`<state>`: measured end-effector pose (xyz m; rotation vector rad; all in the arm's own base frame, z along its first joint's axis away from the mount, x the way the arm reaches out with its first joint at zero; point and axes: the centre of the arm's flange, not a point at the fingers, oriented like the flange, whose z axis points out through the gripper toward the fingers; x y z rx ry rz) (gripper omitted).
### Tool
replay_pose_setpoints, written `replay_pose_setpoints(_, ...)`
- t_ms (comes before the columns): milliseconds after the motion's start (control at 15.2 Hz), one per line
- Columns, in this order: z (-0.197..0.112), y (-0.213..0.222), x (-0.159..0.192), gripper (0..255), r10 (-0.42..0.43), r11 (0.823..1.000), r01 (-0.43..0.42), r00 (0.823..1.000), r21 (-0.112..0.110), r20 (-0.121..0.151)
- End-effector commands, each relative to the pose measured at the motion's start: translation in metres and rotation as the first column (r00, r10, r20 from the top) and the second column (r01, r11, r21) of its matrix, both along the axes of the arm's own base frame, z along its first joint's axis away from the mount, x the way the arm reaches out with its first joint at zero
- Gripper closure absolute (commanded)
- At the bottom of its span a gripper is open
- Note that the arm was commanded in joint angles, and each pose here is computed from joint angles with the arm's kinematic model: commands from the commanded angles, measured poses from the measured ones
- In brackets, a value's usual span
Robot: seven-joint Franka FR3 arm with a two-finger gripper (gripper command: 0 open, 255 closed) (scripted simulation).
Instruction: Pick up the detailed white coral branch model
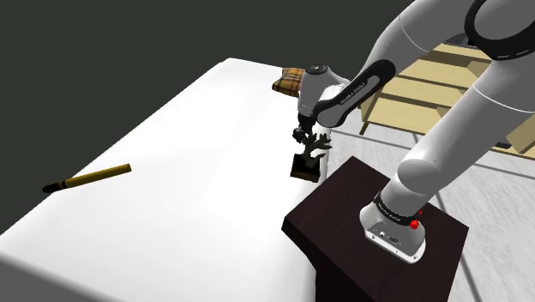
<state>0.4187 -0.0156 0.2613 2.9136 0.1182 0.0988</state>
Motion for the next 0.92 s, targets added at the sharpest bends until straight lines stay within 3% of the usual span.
replay_pose_setpoints(0,0.010,0.000,0.000,255,0.000,1.000,0.000,1.000,0.000,0.001)
replay_pose_setpoints(858,0.068,0.000,0.000,255,0.000,1.000,0.000,1.000,0.000,0.001)
